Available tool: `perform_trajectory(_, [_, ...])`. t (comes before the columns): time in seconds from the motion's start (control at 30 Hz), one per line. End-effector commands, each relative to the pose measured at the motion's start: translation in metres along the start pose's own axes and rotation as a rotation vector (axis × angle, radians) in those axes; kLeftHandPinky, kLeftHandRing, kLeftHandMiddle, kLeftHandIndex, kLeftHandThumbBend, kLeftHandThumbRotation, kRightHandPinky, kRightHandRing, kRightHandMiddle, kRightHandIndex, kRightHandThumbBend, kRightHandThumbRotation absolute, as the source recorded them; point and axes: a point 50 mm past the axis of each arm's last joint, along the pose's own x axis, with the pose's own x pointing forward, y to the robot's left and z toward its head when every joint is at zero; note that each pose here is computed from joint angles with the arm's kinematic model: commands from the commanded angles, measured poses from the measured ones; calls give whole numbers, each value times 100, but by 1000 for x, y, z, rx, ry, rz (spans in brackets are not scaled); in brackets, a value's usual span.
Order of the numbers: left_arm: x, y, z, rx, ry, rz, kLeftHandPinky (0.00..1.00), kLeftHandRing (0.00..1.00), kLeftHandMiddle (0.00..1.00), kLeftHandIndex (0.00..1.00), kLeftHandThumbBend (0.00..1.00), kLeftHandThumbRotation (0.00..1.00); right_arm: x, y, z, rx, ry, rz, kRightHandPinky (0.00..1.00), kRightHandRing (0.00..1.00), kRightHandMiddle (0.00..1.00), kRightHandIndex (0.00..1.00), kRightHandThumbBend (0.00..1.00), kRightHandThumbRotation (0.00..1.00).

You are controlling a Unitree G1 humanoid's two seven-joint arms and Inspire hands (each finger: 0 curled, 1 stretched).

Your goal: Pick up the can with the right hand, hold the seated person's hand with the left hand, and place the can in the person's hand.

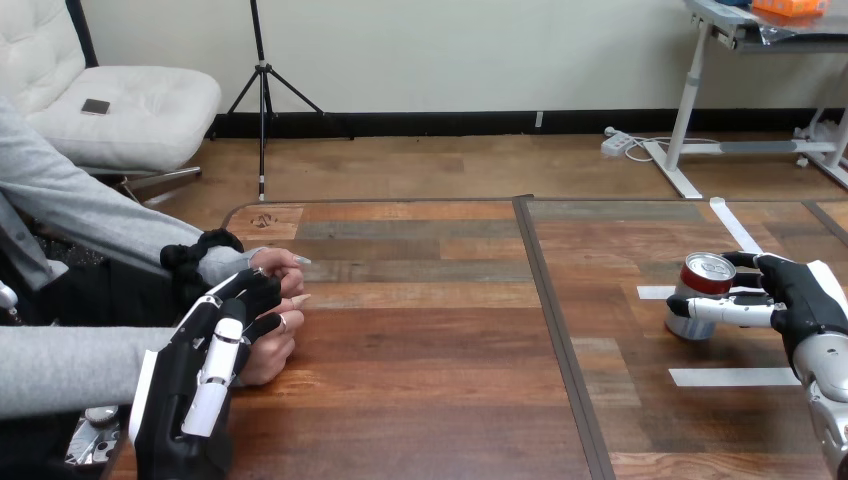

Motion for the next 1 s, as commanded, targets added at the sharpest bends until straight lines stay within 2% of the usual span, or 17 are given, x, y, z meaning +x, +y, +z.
perform_trajectory(0.0, [21, -4, 14, 9, -91, -38, 77, 80, 76, 73, 33, 66, 5, 3, 23, 19, -74, -11, 72, 75, 74, 77, 88, 0])
perform_trajectory(0.63, [20, -4, 15, 20, -85, -38, 76, 80, 76, 73, 27, 66, 5, 4, 24, 4, -69, -20, 66, 72, 71, 74, 91, 0])
perform_trajectory(0.97, [20, -3, 14, 11, -81, -29, 76, 80, 75, 73, 29, 66, 6, 3, 25, -7, -66, -7, 70, 77, 77, 77, 98, 1])
